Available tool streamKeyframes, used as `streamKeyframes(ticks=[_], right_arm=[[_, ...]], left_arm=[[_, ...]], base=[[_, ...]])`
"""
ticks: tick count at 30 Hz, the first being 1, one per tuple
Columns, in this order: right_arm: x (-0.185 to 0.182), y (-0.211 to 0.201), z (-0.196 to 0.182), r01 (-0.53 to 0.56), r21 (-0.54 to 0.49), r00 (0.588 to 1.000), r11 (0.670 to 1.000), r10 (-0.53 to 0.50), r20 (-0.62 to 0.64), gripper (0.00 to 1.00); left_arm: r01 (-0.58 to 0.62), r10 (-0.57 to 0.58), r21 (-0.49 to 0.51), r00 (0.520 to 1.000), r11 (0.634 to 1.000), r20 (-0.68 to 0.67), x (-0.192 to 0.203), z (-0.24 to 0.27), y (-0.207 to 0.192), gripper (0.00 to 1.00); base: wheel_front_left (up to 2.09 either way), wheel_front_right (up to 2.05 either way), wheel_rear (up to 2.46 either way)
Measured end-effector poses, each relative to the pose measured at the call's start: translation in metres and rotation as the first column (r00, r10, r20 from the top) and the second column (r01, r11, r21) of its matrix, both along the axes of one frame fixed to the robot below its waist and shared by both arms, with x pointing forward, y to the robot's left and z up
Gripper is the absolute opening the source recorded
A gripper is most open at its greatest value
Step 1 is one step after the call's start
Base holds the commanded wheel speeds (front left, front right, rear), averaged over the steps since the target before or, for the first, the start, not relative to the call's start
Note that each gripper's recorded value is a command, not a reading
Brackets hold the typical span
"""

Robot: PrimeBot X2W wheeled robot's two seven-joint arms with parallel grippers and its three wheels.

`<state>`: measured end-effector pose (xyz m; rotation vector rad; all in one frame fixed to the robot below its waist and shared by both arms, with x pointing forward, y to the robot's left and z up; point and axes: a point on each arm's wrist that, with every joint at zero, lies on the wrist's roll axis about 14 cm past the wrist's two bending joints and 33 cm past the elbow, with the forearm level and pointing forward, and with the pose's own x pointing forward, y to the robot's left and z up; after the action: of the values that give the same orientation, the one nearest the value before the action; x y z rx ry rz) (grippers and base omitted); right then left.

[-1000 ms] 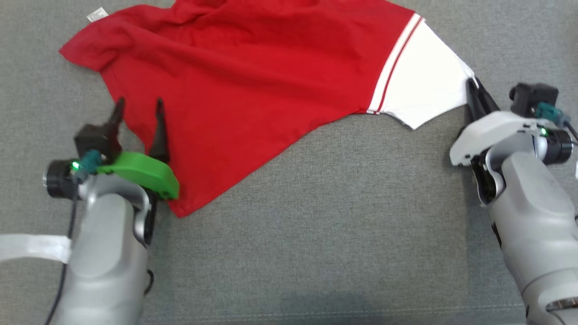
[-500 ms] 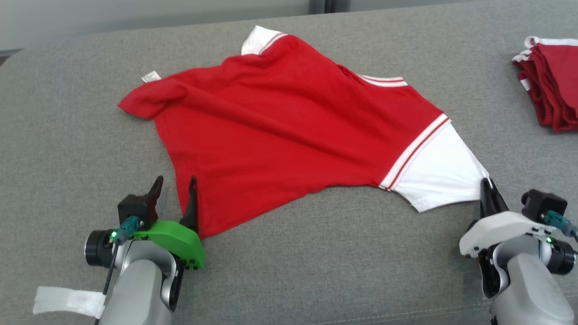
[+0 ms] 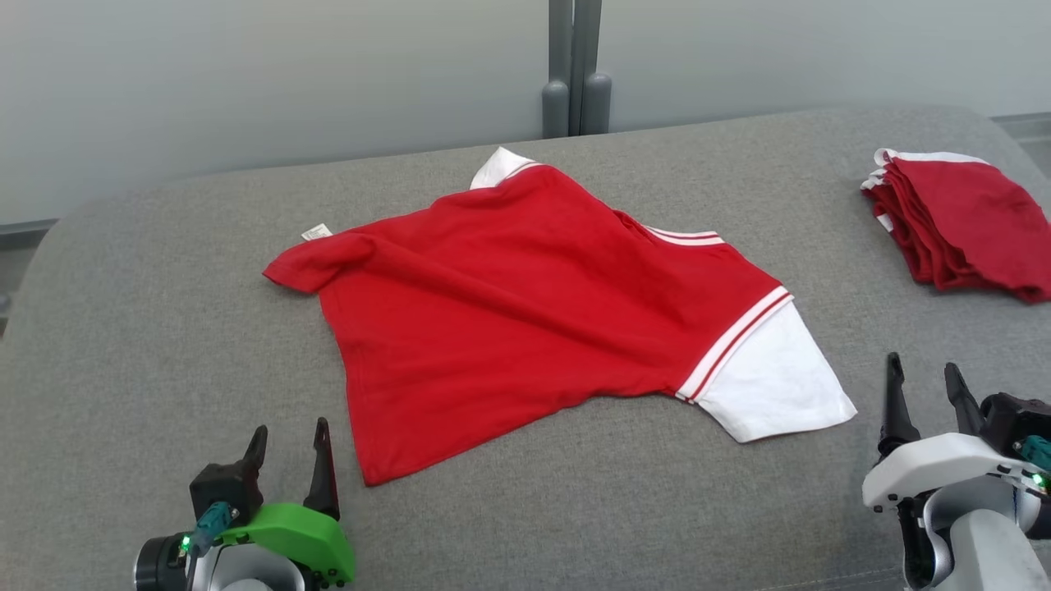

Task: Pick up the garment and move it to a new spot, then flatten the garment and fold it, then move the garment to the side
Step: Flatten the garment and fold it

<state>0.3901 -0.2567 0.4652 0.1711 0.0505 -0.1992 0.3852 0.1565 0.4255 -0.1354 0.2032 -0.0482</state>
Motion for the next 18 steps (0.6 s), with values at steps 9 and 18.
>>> streamKeyframes(ticks=[9,18], right_arm=[[-0.003,0.035,0.03,-0.119,-0.067,0.989,0.991,0.124,0.081,1.0],[-0.007,0.085,0.021,-0.272,-0.099,0.959,0.957,0.278,0.049,1.0]], left_arm=[[-0.022,0.02,0.031,0.999,0.999,0.05,-0.025,0.012,0.01,1.0],[0.009,-0.013,0.038,0.996,0.999,0.094,-0.034,0.023,0.007,1.0]], base=[[0.0,0.0,0.0],[0.0,0.0,0.0]])
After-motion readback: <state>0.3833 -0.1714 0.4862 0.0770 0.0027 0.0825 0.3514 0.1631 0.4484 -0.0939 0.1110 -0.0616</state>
